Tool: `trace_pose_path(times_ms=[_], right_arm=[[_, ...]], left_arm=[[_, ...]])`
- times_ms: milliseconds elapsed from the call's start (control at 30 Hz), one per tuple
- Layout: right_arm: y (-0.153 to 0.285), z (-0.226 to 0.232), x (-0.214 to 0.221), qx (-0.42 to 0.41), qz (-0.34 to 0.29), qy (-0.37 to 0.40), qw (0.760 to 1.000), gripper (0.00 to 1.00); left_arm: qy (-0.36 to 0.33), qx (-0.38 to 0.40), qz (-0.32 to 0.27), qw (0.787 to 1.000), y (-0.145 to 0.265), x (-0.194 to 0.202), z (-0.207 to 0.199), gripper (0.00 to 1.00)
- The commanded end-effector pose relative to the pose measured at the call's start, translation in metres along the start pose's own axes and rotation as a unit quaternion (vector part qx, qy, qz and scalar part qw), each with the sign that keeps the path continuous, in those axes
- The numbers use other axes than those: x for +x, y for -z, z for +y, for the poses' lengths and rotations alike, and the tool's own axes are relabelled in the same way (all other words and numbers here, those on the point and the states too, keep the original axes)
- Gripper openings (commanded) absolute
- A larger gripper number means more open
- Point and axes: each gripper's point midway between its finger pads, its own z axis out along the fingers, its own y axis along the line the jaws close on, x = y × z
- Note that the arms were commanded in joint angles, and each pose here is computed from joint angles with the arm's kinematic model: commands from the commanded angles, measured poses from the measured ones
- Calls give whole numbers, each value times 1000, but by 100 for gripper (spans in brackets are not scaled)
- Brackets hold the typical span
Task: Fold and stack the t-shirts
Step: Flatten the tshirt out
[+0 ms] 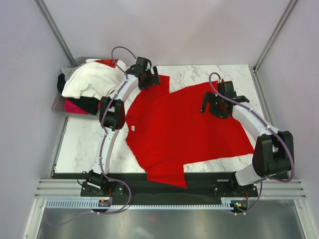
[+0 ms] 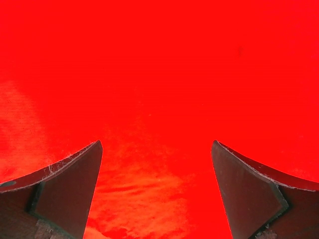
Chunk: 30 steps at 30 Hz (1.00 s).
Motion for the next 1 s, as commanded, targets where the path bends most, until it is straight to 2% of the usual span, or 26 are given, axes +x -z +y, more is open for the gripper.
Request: trace_pose_path(times_ms=[0, 67, 100, 167, 200, 267, 367, 400, 467, 500, 567, 600, 633, 667, 700, 733, 767, 800, 867, 900, 933, 967], right_arm=[[20, 8, -3, -26, -17, 3, 1000, 98], [22, 8, 0, -28, -16, 1, 999, 98], [23, 7, 3, -28, -13, 2, 1000, 98], [23, 6, 5, -27, -11, 3, 1000, 98], [20, 3, 9, -22, -7, 2, 1000, 98], [18, 2, 12, -21, -6, 1, 1000, 98], [14, 8, 14, -41, -5, -10, 999, 98], [13, 9, 14, -43, -6, -14, 999, 98], [14, 11, 13, -45, -7, -21, 999, 98], [15, 10, 12, -43, -10, -23, 999, 98], [17, 9, 11, -38, -15, -28, 999, 98], [17, 4, 14, -29, -13, -30, 999, 98], [17, 3, 16, -25, -10, -30, 999, 98], [17, -1, 20, -17, -6, -32, 999, 98], [16, -7, 28, -6, 2, -36, 999, 98], [15, -12, 33, 3, 4, -37, 999, 98], [14, -15, 38, 8, 7, -41, 999, 98], [11, -19, 47, 14, 16, -45, 999, 98], [8, -23, 53, 21, 22, -50, 998, 98], [6, -25, 57, 24, 28, -50, 998, 98], [4, -24, 58, 19, 32, -49, 998, 98], [1, -22, 59, 14, 36, -45, 998, 98]], left_arm=[[33, 13, -8, 999, -17, -24, 26, 95], [45, 26, -14, 999, -33, -28, 32, 96], [48, 45, -46, 997, -33, -50, 31, 98], [55, 72, -72, 993, -40, -64, 30, 100], [50, 92, -113, 988, -38, -87, 27, 100], [50, 124, -140, 981, -27, -108, 15, 100], [13, 179, -195, 964, 42, -153, -34, 100], [-10, 200, -221, 954, 95, -168, -66, 100], [-55, 206, -256, 943, 158, -178, -96, 100], [-71, 217, -272, 935, 215, -173, -118, 100], [-88, 203, -274, 936, 249, -157, -123, 100], [-87, 184, -237, 950, 241, -124, -115, 100], [-86, 184, -249, 947, 281, -115, -118, 100], [-79, 166, -234, 955, 286, -97, -108, 100], [-66, 140, -178, 972, 259, -53, -85, 100], [-50, 135, -154, 977, 257, -32, -75, 100], [-48, 144, -150, 977, 279, -15, -72, 100], [-39, 122, -94, 987, 254, 32, -49, 100], [-38, 116, -74, 990, 262, 69, -37, 100], [-39, 96, -33, 994, 248, 112, -19, 100], [-41, 89, -34, 995, 252, 124, -12, 100], [-43, 78, -6, 996, 241, 156, 0, 100]])
